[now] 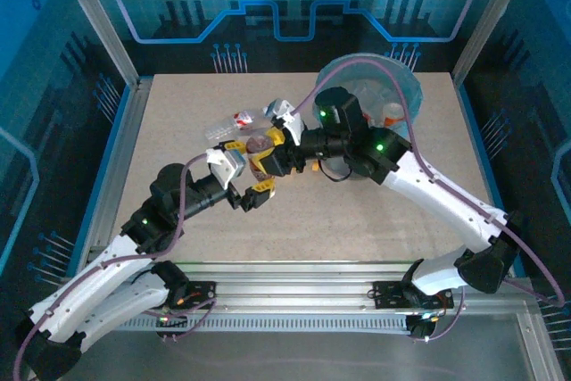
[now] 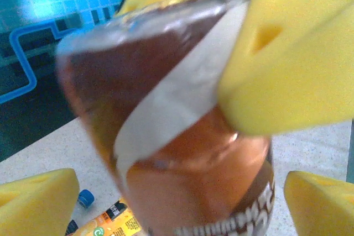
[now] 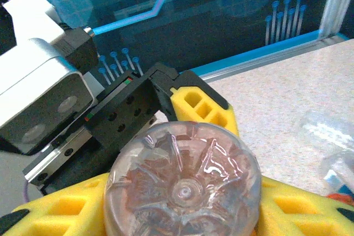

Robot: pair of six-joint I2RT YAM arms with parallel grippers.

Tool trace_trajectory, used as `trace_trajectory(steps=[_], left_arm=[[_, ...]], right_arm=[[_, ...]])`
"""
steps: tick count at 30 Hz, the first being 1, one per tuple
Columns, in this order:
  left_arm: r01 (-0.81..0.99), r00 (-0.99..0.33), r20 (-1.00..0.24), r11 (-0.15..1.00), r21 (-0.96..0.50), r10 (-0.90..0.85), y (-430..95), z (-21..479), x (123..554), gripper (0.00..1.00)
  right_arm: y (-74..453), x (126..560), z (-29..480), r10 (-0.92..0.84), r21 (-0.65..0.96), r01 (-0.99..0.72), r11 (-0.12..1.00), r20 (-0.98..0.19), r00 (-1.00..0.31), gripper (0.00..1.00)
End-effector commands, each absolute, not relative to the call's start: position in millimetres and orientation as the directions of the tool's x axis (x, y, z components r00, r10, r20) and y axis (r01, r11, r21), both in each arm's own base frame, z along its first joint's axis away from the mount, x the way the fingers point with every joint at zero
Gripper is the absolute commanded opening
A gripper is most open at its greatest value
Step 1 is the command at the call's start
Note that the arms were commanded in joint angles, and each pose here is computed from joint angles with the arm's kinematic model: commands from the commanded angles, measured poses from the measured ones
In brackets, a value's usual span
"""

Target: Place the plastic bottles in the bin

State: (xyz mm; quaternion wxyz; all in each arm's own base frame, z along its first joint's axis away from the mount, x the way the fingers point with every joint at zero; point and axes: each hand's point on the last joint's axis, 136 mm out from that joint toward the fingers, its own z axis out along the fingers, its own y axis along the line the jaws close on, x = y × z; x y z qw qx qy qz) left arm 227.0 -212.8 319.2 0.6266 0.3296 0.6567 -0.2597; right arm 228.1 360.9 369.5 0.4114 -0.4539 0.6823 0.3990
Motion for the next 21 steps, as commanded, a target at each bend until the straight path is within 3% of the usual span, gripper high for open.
trace_trajectory(steps=[1,6,11,16,21], left_arm=[[0.737,0.031,-0.997,0.672,0.069,0.068,-208,331,227,0.99],[0.719,0.038,-0.998,0.692,0.066,0.055,-203,331,228,0.99],[0.712,0.026,-0.998,0.699,0.063,0.064,-201,327,228,0.99],[0.704,0.024,-0.997,0.707,0.065,0.067,-198,326,227,0.99],[0.701,0.026,-0.998,0.711,0.062,0.062,-197,327,228,0.99]], right_arm=[[340,242,399,-0.248,0.077,-0.913,0.400,-0.950,-0.189,0.49],[294,282,422,-0.251,-0.061,-0.740,0.670,-0.956,-0.149,0.47],[222,328,454,-0.258,-0.202,-0.379,0.903,-0.961,-0.103,0.45],[172,361,478,-0.286,-0.273,-0.128,0.953,-0.954,-0.091,0.44],[160,402,473,-0.282,-0.277,-0.062,0.959,-0.951,-0.125,0.44]])
